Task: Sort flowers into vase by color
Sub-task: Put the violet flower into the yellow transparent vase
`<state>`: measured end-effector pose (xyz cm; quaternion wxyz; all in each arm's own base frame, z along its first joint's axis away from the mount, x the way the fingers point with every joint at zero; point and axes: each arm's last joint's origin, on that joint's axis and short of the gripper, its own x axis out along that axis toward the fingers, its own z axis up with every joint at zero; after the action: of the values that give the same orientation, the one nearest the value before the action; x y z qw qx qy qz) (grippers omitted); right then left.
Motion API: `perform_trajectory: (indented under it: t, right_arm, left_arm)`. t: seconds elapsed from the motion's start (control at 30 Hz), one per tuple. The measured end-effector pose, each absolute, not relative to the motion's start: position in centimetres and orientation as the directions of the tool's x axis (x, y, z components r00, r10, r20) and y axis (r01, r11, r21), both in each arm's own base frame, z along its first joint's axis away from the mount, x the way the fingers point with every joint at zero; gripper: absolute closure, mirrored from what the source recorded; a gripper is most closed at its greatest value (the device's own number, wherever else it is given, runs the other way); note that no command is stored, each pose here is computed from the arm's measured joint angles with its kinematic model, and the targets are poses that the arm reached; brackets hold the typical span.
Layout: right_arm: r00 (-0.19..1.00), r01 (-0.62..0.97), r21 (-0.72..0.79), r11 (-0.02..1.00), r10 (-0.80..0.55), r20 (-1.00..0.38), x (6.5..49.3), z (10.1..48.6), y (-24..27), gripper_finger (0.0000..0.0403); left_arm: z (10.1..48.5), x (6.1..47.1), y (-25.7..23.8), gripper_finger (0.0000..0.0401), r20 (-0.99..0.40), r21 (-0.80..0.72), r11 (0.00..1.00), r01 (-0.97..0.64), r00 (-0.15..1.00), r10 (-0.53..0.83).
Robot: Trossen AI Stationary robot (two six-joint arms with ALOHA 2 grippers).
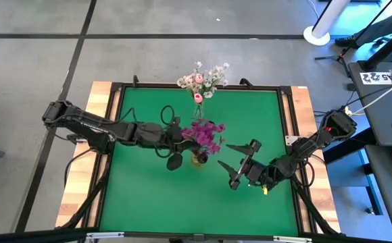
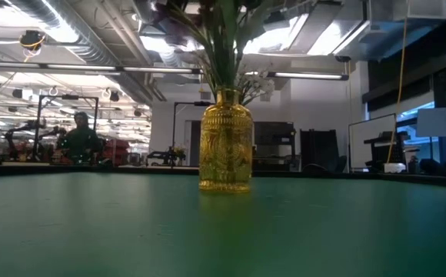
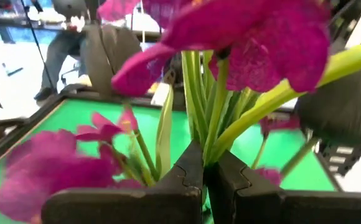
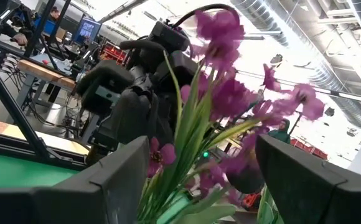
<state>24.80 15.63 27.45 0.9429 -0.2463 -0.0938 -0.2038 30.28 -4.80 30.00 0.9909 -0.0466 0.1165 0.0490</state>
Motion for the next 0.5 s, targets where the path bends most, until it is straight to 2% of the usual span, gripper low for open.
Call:
perform_trajectory:
  t: [0.2, 0.5]
  right_arm:
    - [0.899, 0.431, -0.426, 0.796, -0.338, 0.278, 24.8, 27.5, 15.6, 0.0109]
    - [0.898, 0.433, -0.425, 0.795, -0.342, 0.276, 24.8, 27.4, 15.6, 0.0109]
  left_arm:
    - [30.3, 30.4, -4.9, 0.0401, -0.208, -0.098, 0.993, -0.064, 0.977, 0.042]
    - [27.2, 32.3, -5.3, 0.0401, -0.299, -0.075, 0.995, -0.071, 0.953, 0.045]
